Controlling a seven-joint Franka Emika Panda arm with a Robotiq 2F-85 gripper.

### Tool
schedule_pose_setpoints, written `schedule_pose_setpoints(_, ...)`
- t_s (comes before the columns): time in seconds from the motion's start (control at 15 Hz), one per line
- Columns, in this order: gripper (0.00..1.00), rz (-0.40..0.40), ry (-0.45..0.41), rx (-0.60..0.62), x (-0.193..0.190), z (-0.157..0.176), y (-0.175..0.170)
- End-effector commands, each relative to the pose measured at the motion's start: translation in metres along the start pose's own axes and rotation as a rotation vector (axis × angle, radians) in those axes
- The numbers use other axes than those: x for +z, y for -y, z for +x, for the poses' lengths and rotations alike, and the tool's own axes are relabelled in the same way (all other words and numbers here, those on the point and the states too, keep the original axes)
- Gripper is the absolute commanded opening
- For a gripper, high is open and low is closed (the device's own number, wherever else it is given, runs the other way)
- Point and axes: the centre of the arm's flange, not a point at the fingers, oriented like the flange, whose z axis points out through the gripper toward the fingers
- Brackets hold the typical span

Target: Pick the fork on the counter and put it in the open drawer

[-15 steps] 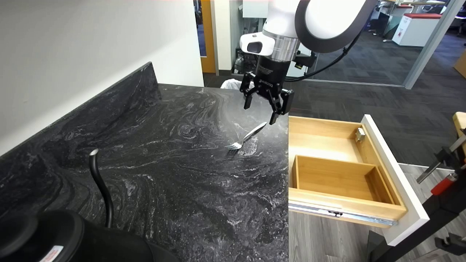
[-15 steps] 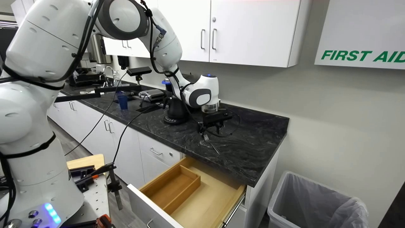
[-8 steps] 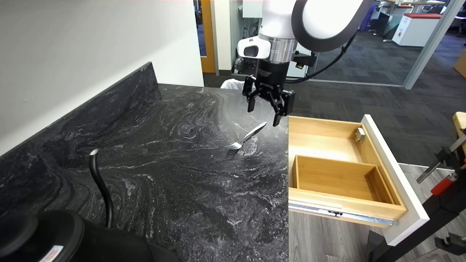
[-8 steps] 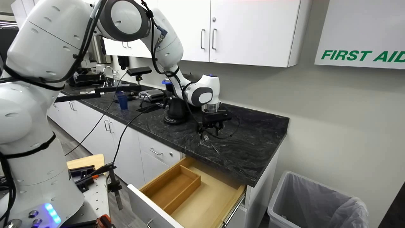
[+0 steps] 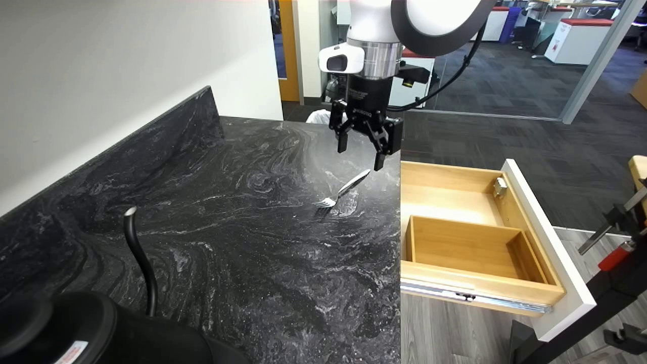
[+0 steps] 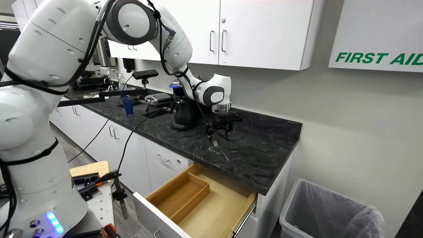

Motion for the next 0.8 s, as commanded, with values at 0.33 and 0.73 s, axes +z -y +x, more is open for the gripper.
schedule_pose_setpoints(0.33, 1.00, 0.017, 0.009, -0.016, -0.0001, 0.0075, 0.0029)
schedule_pose_setpoints(0.73, 1.00, 0.018, 0.009, -0.016, -0.0001, 0.0074, 0.0029)
